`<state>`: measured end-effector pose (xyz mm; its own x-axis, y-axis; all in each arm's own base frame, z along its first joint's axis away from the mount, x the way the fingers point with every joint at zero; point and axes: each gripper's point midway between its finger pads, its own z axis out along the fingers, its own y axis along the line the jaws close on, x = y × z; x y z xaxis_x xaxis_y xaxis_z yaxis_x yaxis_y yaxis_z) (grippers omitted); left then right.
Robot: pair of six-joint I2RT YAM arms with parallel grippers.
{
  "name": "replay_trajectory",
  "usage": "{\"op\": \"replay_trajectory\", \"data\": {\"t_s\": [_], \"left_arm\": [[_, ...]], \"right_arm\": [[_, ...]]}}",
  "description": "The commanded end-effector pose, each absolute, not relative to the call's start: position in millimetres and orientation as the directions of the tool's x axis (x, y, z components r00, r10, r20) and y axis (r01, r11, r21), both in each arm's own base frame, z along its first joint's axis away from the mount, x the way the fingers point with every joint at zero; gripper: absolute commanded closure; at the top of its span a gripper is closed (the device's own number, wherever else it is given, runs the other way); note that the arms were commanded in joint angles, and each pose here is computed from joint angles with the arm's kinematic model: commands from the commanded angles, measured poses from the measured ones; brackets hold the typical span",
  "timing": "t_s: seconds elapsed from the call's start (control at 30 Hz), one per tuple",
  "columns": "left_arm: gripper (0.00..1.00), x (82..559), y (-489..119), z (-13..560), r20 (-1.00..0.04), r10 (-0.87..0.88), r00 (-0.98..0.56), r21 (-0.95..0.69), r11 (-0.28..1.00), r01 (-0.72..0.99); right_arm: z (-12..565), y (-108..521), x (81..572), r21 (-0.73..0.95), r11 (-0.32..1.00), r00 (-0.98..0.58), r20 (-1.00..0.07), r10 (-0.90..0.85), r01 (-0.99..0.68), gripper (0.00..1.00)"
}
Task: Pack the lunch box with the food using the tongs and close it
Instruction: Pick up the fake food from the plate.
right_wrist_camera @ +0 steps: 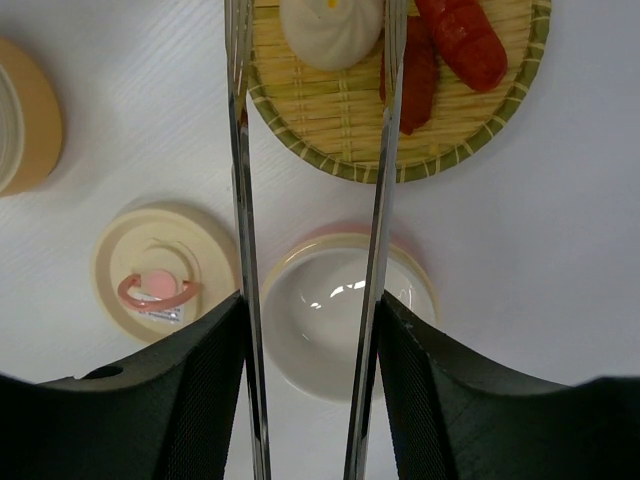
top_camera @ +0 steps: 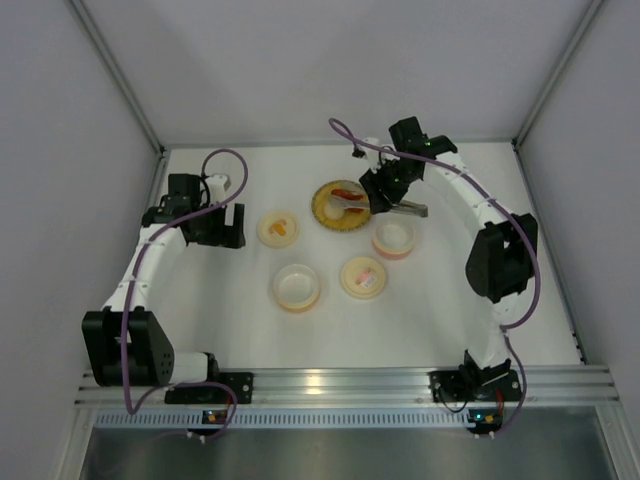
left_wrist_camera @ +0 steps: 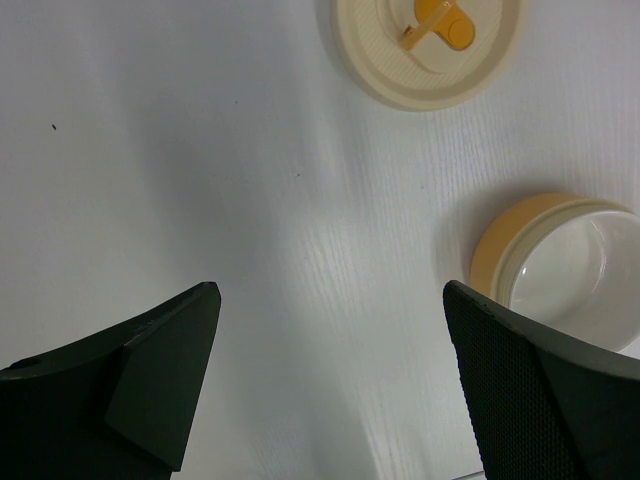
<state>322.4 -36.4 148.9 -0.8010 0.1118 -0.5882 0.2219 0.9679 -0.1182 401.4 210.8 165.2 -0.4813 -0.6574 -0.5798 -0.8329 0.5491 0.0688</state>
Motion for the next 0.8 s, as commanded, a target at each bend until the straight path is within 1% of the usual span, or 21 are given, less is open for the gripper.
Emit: {"op": "replay_trajectory", "data": {"t_s": [0.0,0.77], "left_arm": [[0.02,333,-40,159,-0.615,0.114,-0.78,-0.123,0.963,0.238],[0.02,336,-37,150,-0.601,0.118,-0.791,-0.114,0.966,0.231]], "right_arm": [[182,227,407,0.075,0.534,-0.457,-0.624,-0.634,-0.842,0.48],[138,239,409,0.146,0.533,-0.511,-0.57,-0.643,-0.834,0.48]]}}
